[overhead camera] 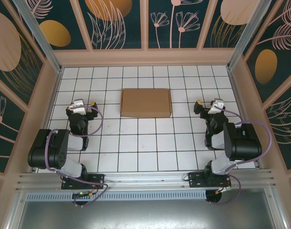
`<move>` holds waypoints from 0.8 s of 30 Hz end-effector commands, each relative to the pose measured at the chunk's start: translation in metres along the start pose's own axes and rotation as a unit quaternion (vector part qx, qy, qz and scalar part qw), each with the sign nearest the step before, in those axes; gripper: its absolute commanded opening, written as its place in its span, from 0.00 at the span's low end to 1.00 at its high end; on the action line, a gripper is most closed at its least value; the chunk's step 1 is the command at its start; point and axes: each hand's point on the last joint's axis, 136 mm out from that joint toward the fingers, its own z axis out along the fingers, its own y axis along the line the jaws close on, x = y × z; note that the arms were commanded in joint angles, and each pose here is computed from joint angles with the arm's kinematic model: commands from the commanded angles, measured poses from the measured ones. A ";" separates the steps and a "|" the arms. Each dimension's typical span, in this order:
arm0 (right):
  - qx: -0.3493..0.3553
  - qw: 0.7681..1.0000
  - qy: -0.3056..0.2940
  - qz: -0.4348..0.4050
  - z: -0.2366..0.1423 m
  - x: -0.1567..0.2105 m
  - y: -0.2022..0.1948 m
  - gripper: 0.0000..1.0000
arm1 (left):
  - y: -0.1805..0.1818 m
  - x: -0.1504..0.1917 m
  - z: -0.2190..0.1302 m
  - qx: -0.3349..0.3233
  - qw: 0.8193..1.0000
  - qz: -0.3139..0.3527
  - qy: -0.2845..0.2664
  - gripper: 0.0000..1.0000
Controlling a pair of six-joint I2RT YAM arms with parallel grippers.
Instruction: Fold the paper box
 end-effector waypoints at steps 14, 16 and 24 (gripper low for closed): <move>-0.002 1.000 0.000 -0.017 -0.001 0.000 0.008 0.99 | -0.003 -0.012 0.000 0.011 1.000 -0.011 -0.023 0.99; -0.002 1.000 0.000 -0.017 -0.001 0.000 0.008 0.99 | -0.002 -0.012 0.000 0.011 1.000 -0.011 -0.023 0.99; -0.002 1.000 0.000 -0.018 -0.001 0.000 0.008 0.99 | -0.003 -0.012 0.000 0.012 1.000 -0.010 -0.023 0.99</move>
